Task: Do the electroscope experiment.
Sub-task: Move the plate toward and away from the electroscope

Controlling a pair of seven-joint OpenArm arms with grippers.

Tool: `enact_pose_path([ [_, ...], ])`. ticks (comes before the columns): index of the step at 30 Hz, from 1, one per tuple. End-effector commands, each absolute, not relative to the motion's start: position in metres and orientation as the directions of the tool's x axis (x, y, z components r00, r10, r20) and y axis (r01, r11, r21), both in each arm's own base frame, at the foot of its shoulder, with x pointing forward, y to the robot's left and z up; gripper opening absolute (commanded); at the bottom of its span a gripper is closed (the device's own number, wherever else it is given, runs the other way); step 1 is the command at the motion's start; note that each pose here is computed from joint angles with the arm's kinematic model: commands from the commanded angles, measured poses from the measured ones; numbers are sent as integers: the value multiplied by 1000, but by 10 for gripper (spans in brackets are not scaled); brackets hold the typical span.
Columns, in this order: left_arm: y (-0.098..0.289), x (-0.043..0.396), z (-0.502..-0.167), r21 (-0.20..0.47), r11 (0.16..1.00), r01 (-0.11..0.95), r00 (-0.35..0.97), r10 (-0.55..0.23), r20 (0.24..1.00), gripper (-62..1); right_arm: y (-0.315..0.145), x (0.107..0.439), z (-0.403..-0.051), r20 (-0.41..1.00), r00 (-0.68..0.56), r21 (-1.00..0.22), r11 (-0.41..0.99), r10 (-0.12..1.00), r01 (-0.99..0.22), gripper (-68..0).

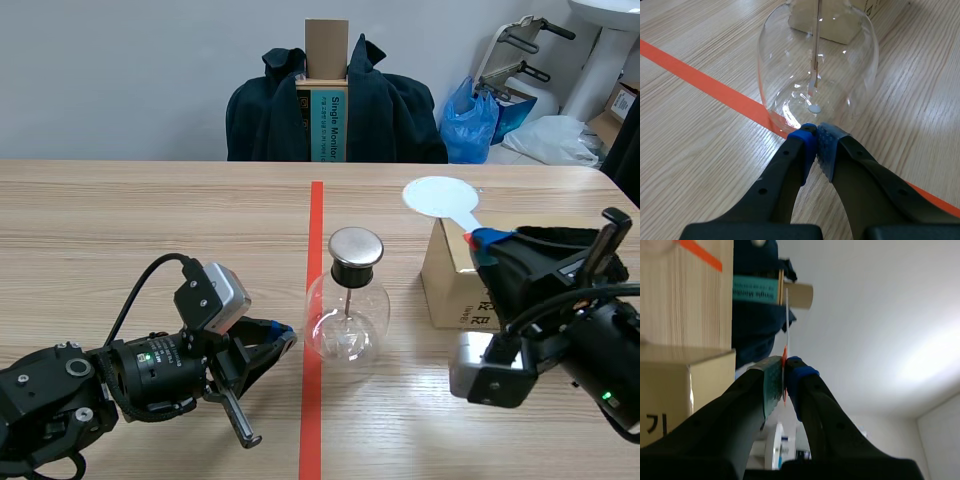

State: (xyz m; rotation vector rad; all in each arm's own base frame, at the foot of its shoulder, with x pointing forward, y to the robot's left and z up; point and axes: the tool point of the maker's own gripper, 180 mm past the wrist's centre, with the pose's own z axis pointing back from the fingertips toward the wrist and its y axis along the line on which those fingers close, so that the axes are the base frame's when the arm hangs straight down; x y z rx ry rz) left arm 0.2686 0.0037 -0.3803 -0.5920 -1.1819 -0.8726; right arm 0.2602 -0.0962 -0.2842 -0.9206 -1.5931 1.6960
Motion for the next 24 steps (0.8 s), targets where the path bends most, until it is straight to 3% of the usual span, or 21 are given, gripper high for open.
enact_pose_path([
  [1, -2, 275, -367, 49, 551, 833, 99, -236, 967, -594, -93, 257, -280, -83, -588, -996, -76, 805, 37, -667],
  [11, -2, 275, -367, 49, 551, 833, 99, -236, 967, -594, -64, 230, -283, -78, -752, -996, -76, 654, 37, -667],
  [24, -2, 275, -367, 49, 551, 833, 99, -236, 967, -594, -55, 219, -284, -75, -803, -996, -76, 591, 37, -667],
])
